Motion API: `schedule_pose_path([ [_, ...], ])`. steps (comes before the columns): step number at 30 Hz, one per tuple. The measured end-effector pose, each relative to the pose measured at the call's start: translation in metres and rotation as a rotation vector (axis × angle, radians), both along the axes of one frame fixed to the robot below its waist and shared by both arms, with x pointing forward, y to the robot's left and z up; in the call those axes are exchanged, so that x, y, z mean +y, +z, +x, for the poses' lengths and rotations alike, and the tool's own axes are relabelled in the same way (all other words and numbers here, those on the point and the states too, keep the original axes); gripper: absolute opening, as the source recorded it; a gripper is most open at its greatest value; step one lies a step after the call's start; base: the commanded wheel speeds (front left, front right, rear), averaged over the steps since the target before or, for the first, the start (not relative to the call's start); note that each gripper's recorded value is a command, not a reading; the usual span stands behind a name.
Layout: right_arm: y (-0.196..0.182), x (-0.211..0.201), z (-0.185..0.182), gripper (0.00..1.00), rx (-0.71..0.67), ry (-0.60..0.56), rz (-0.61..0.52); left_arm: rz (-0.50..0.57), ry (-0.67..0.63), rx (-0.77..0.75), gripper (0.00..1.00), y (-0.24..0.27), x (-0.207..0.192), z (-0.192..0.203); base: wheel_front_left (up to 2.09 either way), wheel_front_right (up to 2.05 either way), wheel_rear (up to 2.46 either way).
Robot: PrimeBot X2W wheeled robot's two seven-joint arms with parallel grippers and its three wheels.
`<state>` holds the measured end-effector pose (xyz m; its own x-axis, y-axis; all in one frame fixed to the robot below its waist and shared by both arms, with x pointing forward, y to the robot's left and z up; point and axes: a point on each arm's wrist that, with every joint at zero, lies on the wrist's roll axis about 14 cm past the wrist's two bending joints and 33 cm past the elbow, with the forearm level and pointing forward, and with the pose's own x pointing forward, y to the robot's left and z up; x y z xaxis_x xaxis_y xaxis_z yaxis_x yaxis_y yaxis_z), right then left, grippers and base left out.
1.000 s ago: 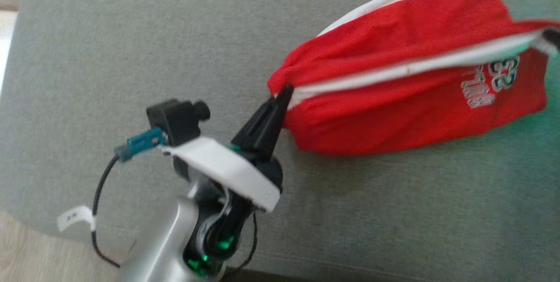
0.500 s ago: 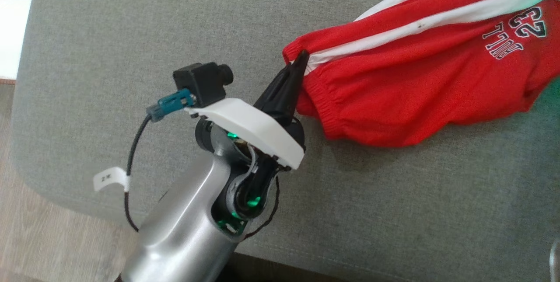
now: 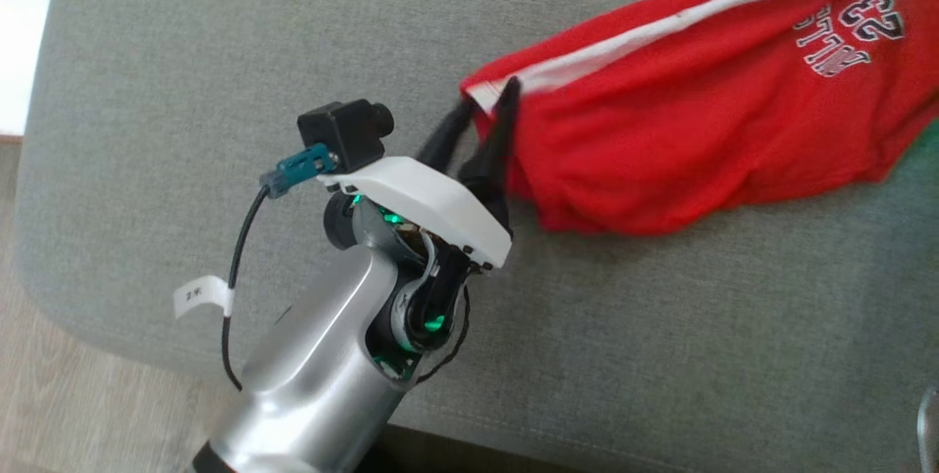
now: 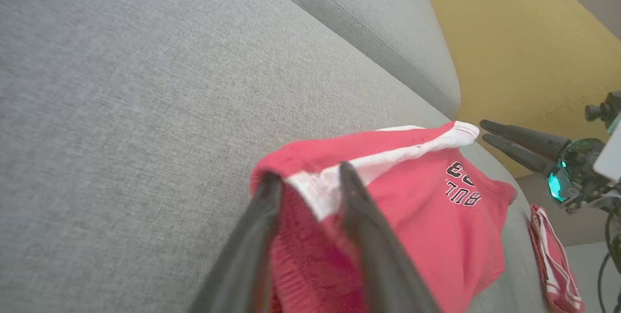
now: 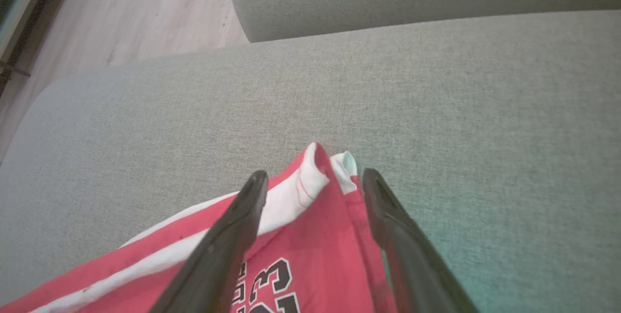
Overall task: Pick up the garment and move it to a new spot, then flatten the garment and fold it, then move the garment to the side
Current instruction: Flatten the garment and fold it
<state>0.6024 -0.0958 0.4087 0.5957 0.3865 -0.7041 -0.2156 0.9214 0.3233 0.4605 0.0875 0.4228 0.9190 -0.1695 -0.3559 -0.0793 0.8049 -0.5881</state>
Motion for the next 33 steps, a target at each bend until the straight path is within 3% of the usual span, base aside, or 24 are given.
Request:
schedule_pose_path([
  [6,0.029,-0.003,-0.001,1.0,-0.106,-0.009,0.039,0.09,0.038,-0.058,1.0,0.008,0.011,0.002,0.0,0.0,0.0],
  [8,0.032,-0.01,-0.009,1.0,-0.123,0.008,-0.009,0.143,0.051,-0.096,1.0,0.014,0.017,-0.002,0.0,0.0,0.0],
  [14,0.01,-0.031,-0.056,1.0,-0.012,0.059,-0.116,0.368,0.066,-0.236,1.0,0.033,0.03,-0.024,0.0,0.0,0.0],
  [17,0.004,-0.032,-0.061,1.0,0.014,0.066,-0.132,0.442,0.055,-0.285,1.0,0.038,0.027,-0.031,0.0,0.0,0.0],
  [30,-0.047,-0.015,-0.038,1.0,0.108,0.083,-0.226,0.49,0.124,-0.327,1.0,0.046,0.041,-0.037,0.0,0.0,0.0],
  [31,-0.047,-0.013,-0.036,0.76,0.108,0.085,-0.221,0.496,0.128,-0.325,1.0,0.045,0.043,-0.039,0.0,0.0,0.0],
  [32,-0.046,-0.011,-0.036,0.0,0.108,0.086,-0.216,0.502,0.133,-0.324,1.0,0.045,0.046,-0.041,0.0,0.0,0.0],
  [33,-0.045,-0.009,-0.038,0.0,0.111,0.088,-0.21,0.506,0.137,-0.324,1.0,0.046,0.049,-0.043,0.0,0.0,0.0],
])
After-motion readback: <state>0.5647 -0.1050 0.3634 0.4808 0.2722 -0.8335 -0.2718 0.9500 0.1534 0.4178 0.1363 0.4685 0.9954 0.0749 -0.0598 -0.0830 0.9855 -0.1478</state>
